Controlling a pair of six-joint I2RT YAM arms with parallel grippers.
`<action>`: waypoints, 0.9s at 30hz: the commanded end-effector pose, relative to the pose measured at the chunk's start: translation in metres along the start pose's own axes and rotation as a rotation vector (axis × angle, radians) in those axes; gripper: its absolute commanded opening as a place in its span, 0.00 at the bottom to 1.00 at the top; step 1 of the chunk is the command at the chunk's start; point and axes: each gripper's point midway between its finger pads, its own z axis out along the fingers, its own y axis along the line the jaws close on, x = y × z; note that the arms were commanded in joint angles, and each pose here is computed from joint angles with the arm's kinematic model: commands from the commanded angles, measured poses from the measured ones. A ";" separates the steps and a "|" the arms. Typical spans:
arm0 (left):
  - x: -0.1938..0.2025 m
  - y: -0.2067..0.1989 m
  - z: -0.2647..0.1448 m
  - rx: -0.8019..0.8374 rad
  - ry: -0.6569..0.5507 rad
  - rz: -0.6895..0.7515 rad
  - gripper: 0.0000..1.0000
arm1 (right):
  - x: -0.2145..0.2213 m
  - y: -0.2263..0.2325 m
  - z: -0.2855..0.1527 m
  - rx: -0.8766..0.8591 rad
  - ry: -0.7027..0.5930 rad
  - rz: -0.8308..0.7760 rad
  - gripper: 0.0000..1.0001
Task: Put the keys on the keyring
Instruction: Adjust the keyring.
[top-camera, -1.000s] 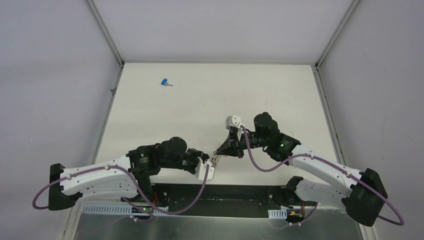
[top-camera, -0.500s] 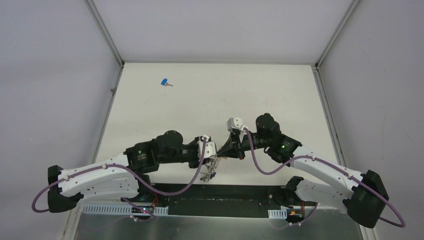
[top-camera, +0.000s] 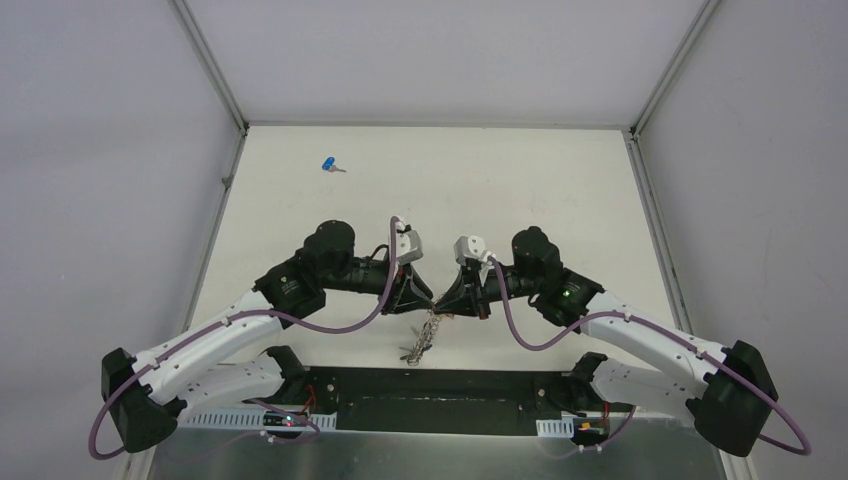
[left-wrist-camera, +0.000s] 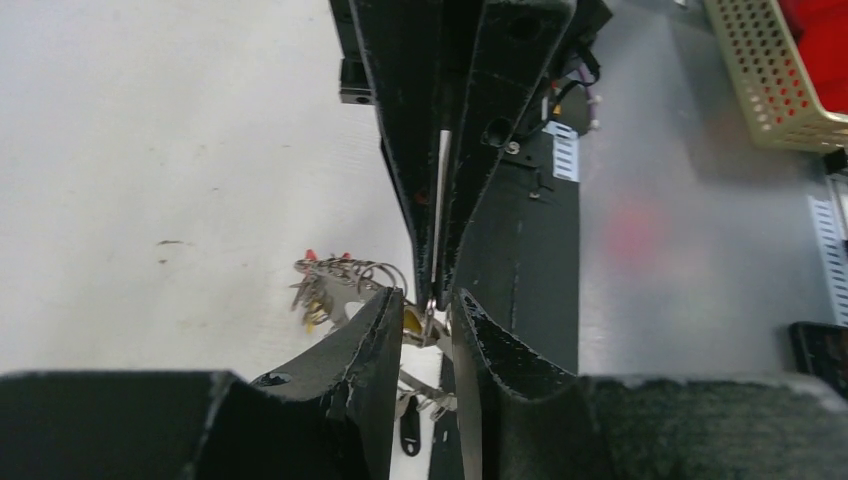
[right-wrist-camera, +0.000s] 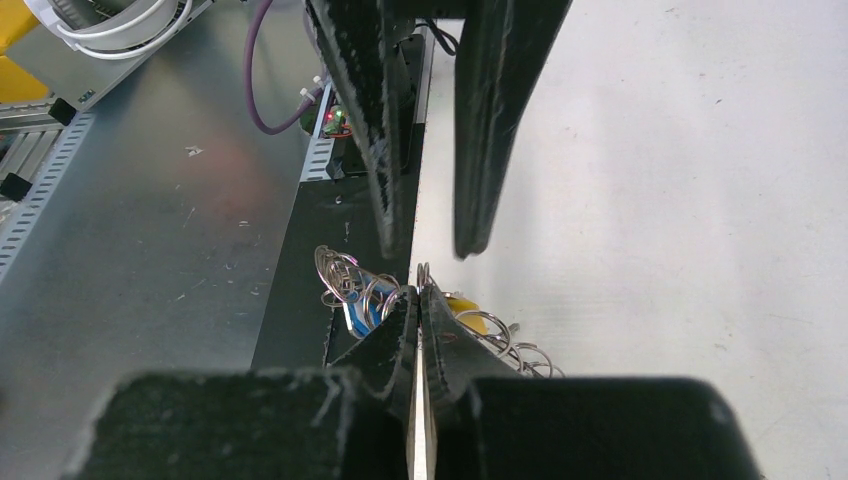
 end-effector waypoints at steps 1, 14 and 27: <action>-0.001 -0.020 0.005 0.142 -0.019 -0.047 0.25 | -0.026 0.007 -0.003 -0.033 -0.073 -0.104 0.00; 0.022 -0.006 0.006 0.085 0.099 -0.062 0.29 | -0.028 0.007 -0.003 -0.029 -0.076 -0.107 0.00; 0.003 -0.005 0.012 0.094 0.034 -0.010 0.17 | -0.026 0.006 -0.003 -0.027 -0.072 -0.100 0.00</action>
